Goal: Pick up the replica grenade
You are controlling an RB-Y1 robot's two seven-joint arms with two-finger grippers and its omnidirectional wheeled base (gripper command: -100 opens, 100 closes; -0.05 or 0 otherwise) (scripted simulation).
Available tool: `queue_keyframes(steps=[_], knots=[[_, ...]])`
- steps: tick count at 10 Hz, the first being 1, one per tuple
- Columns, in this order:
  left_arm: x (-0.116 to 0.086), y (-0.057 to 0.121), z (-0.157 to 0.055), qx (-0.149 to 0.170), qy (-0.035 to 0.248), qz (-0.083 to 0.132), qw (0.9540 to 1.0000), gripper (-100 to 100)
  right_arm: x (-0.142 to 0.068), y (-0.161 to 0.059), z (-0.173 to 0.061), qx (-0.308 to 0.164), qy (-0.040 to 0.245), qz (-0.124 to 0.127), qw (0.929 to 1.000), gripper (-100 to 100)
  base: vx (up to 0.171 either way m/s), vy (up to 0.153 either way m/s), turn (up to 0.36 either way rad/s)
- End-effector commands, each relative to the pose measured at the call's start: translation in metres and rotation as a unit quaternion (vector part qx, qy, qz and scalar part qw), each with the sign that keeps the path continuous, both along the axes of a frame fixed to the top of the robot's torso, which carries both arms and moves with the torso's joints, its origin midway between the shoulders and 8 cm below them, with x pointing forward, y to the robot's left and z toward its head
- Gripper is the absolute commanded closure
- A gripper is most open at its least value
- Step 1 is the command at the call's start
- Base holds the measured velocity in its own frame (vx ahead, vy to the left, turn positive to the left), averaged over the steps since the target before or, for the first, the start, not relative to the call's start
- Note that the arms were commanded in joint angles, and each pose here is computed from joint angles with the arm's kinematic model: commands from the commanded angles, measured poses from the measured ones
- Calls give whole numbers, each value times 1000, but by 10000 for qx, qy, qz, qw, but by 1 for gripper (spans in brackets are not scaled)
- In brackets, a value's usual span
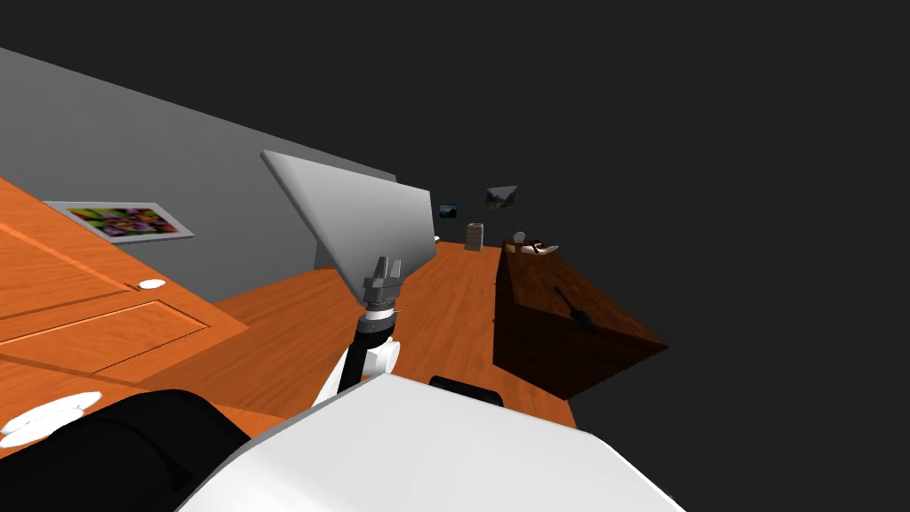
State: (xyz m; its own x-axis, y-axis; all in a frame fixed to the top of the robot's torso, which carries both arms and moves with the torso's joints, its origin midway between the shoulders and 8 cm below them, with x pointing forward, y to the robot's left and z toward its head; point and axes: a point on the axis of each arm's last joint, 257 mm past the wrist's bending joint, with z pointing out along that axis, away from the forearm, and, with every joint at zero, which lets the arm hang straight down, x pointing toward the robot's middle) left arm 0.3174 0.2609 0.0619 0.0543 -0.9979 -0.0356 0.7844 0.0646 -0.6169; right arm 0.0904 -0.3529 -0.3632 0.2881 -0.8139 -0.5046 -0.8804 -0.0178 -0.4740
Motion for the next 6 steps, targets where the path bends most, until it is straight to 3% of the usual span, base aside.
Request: queue_keyframes(steps=[1,2,3,4,5,6], knots=[[0,0,0,0,0,0,10000,0,-5,-17,2,-338,10,420,9985,-100,77,25,70],[0,0,0,0,0,0,10000,0,-12,-40,2,-694,55,751,9947,-100,90,29,148],[0,0,0,0,0,0,10000,0,-13,-47,4,-836,67,966,9918,-100,82,25,65],[0,0,0,0,0,0,10000,0,-18,-72,6,-1163,124,1272,9850,-100,99,16,159],[0,0,0,0,0,0,10000,0,-18,-79,8,-1309,135,1501,9799,-100,102,10,78],[0,0,0,0,0,0,10000,0,-17,-80,8,-1322,139,1524,9793,-100,49,10,-25]])
